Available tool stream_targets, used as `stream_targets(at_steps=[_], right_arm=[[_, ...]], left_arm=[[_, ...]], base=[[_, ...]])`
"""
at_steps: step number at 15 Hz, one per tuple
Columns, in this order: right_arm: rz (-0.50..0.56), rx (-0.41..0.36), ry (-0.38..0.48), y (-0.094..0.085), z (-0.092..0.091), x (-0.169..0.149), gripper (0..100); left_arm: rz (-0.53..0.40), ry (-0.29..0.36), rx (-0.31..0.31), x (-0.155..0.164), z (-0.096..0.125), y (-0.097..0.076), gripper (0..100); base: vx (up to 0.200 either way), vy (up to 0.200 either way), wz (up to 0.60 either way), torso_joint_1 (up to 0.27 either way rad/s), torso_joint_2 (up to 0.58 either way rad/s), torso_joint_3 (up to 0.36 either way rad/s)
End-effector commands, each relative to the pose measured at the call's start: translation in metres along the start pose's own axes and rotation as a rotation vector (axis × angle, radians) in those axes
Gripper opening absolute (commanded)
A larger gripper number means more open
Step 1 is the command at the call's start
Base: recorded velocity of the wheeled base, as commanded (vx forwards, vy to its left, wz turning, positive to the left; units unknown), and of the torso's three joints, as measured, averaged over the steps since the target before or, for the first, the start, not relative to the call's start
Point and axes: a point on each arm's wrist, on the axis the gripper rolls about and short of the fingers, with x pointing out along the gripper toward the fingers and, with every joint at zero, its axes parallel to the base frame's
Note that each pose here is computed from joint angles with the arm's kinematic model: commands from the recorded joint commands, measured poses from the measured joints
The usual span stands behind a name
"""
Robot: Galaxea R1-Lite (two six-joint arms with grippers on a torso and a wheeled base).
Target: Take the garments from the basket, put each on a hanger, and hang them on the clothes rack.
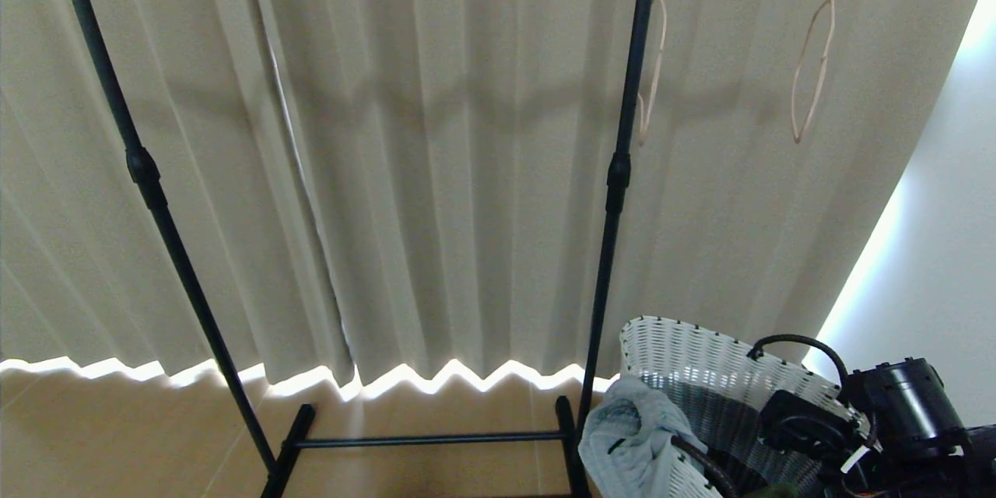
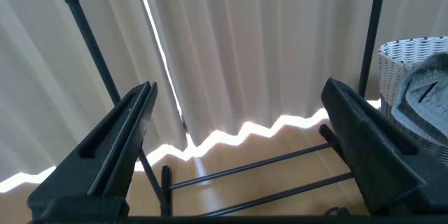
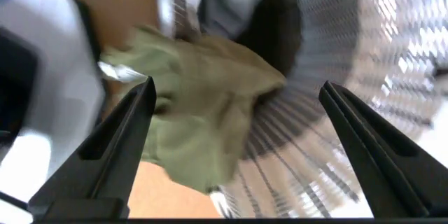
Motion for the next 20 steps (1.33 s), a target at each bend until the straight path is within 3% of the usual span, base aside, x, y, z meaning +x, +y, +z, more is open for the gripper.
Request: stream_targets(at_steps=[1,2,10,15,17,18,20], right_arm=[[0.003,-0.001,0.022,0.000,0.001,0.005,100],[0.005,-0.003,0.031,0.000,0.001,0.007,0],[-0.052,0.029,-0.050,-0.002,0.002,-0.008,0],[-0.284,0.245,-0.581,-0.006,-0.014,-0.116,0],[-0.354,0.267,-0.712,-0.009,-0.017,-0.143,0],[-0.408,0.280,-0.818,-0.011,-0.017,-0.166,0],[-0.466,0.293,-0.930,-0.014,-0.016,-0.193,0]], left_arm=[[0.000,-0.001,0.000,0.000,0.000,0.000,100],[0.000,-0.001,0.000,0.000,0.000,0.000,100],[0.000,-0.001,0.000,0.000,0.000,0.000,100],[0.000,-0.001,0.000,0.000,0.000,0.000,100],[0.000,-0.001,0.002,0.000,0.000,0.000,100],[0.000,-0.001,0.000,0.000,0.000,0.000,100],[0.000,-0.001,0.000,0.000,0.000,0.000,100]], base=[[0.000,0.000,0.00,0.000,0.00,0.000],[0.000,0.000,0.00,0.000,0.00,0.000],[0.000,0.000,0.00,0.000,0.00,0.000],[0.000,0.000,0.00,0.000,0.00,0.000],[0.000,0.000,0.00,0.000,0.00,0.000],[0.000,0.000,0.00,0.000,0.00,0.000],[0.000,0.000,0.00,0.000,0.00,0.000]])
